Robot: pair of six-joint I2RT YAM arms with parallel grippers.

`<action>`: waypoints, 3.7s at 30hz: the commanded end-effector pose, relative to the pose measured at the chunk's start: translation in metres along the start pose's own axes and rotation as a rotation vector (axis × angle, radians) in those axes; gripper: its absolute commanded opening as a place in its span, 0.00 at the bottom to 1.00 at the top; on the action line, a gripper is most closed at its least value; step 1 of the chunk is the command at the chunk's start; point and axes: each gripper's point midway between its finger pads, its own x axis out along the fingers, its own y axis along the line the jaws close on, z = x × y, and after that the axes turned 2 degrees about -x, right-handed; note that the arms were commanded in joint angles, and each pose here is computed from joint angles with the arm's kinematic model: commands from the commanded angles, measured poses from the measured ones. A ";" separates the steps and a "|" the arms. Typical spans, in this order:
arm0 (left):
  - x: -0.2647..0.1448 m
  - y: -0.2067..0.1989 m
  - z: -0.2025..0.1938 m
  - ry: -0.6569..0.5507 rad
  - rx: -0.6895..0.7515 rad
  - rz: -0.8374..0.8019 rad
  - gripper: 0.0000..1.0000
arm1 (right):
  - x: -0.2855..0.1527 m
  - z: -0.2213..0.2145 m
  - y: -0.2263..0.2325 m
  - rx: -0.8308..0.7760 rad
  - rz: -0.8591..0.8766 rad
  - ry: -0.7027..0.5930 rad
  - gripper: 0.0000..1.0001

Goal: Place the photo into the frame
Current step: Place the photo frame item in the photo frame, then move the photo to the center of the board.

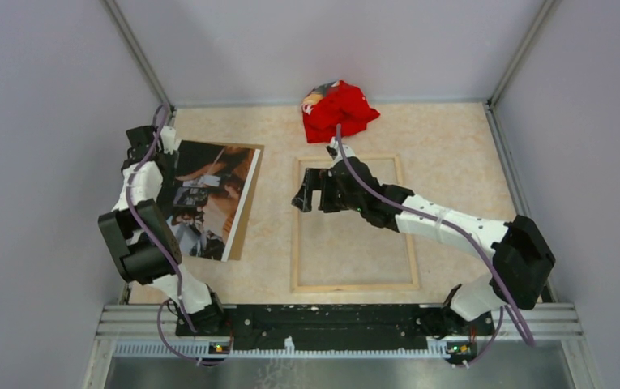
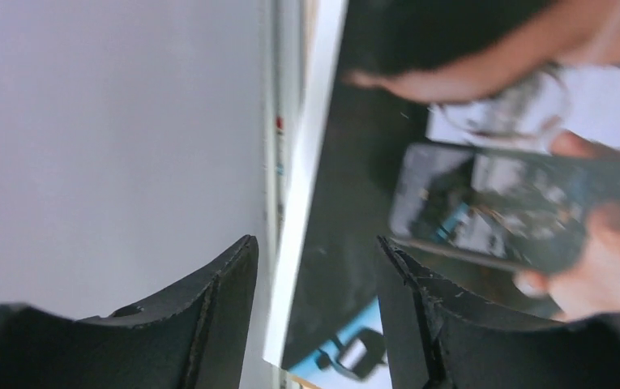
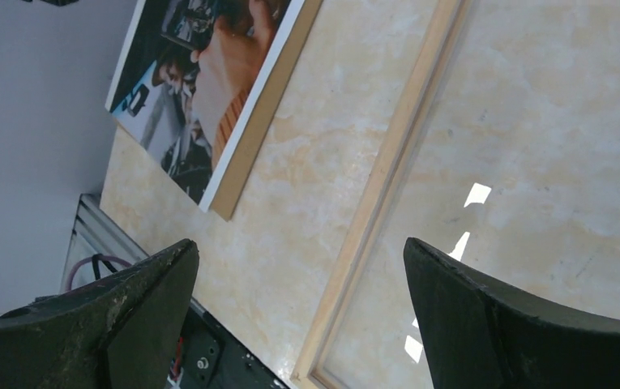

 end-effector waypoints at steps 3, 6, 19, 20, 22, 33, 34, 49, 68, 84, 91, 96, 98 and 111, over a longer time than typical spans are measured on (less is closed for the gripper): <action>0.024 0.084 0.034 -0.081 0.004 0.415 0.57 | -0.003 0.008 0.010 -0.055 -0.070 -0.060 0.92; 0.035 0.104 0.034 -0.068 0.027 0.516 0.44 | -0.002 0.003 0.013 -0.051 -0.066 -0.056 0.84; 0.108 0.058 -0.002 0.107 0.025 0.256 0.13 | 0.012 -0.021 0.001 -0.039 -0.105 0.004 0.66; 0.110 0.056 -0.005 0.112 0.023 0.247 0.13 | 0.013 -0.022 0.000 -0.038 -0.107 0.008 0.66; 0.112 0.052 -0.009 0.118 0.023 0.235 0.12 | 0.016 -0.025 -0.002 -0.034 -0.116 0.016 0.66; 0.117 0.033 -0.026 0.161 0.032 0.158 0.08 | 0.018 -0.031 -0.004 -0.013 -0.120 0.034 0.66; 0.118 0.032 -0.028 0.170 0.031 0.157 0.08 | 0.018 -0.030 -0.003 -0.012 -0.118 0.032 0.66; 0.108 0.013 -0.037 0.174 0.020 0.092 0.04 | 0.014 -0.029 -0.002 0.010 -0.110 0.020 0.66; 0.090 -0.049 -0.066 0.184 0.063 -0.063 0.05 | 0.064 -0.034 0.010 0.011 -0.103 0.072 0.68; 0.062 -0.062 -0.053 0.159 0.034 -0.218 0.06 | 0.169 -0.070 0.015 0.083 -0.143 0.169 0.68; 0.066 -0.038 -0.042 0.133 0.026 -0.119 0.07 | 0.176 -0.083 -0.001 0.094 -0.194 0.182 0.68; 0.076 -0.033 -0.043 0.122 -0.015 -0.064 0.07 | 0.180 -0.088 -0.004 0.098 -0.202 0.192 0.68; 0.075 -0.028 -0.039 0.110 -0.028 -0.037 0.08 | 0.182 -0.090 -0.005 0.101 -0.203 0.196 0.68; 0.072 -0.072 -0.053 0.164 -0.052 -0.257 0.07 | 0.186 -0.091 -0.004 0.168 -0.150 0.215 0.68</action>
